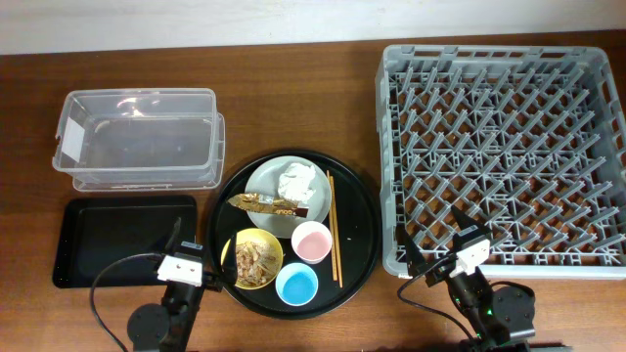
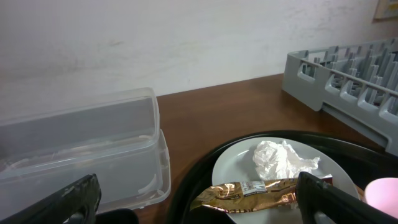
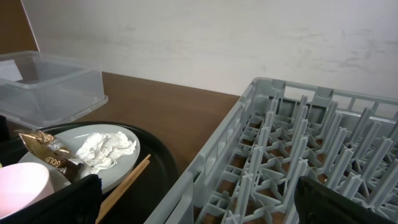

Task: Sort waste into correct bins and load items into the dishwasher rack

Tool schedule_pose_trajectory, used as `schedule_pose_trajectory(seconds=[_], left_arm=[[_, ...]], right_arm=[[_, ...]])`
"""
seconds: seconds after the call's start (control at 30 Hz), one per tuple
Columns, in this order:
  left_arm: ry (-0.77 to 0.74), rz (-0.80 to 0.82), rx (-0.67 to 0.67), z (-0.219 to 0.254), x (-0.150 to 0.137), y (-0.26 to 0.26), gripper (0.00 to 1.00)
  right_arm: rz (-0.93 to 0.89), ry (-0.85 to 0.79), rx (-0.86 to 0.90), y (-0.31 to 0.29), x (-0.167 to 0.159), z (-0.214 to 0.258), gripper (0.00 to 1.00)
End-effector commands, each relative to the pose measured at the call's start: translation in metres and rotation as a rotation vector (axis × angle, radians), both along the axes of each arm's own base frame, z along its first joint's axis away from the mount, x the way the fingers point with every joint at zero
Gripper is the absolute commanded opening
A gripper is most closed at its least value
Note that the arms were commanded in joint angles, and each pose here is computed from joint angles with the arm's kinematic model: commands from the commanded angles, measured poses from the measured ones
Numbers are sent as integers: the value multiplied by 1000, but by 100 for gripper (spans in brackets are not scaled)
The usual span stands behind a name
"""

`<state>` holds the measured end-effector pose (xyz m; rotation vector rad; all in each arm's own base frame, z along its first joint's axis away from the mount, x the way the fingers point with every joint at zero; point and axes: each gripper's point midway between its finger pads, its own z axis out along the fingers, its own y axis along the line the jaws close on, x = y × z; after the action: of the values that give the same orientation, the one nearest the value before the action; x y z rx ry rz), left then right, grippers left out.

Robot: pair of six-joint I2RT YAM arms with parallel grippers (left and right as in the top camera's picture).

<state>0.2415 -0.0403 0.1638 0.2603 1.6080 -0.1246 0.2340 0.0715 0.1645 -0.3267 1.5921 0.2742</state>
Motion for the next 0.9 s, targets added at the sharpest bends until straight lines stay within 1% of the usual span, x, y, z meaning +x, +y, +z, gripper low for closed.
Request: schedule_pose_trajectory(seconds=[0.0, 0.33, 0.4, 0.47, 0.5, 0.57, 0.6, 0.7, 0.73, 0.8, 0.87], left_arm=[[-3, 1, 12, -2, 0, 1, 99], [-3, -14, 11, -2, 0, -2, 99], [-6, -69, 7, -1, -3, -11, 99], [-30, -154, 5, 5, -8, -25, 99], [-54, -184, 5, 10, -10, -29, 99], [-154, -273, 18, 34, -18, -43, 99], [-197, -287, -1, 49, -21, -45, 99], [-237, -296, -110, 93, -33, -45, 99], [-216, -295, -120, 106, -38, -45, 99], [-131, -271, -135, 117, -41, -42, 99], [33, -259, -159, 130, -45, -43, 99]], right_arm=[[-4, 2, -7, -1, 0, -2, 99], [9, 2, -5, 1, -1, -2, 99], [53, 1, 0, 8, -4, -2, 98], [80, 17, 79, 13, -6, 4, 99], [92, 28, 121, 15, -7, 8, 98], [135, 18, 161, 21, -13, 22, 98], [162, 2, 175, 24, -17, 36, 99], [176, -29, 176, 24, -34, 82, 98], [173, -9, 176, 23, -42, 100, 98], [167, 52, 175, 22, -50, 120, 98], [154, 195, 173, 22, -56, 148, 98]])
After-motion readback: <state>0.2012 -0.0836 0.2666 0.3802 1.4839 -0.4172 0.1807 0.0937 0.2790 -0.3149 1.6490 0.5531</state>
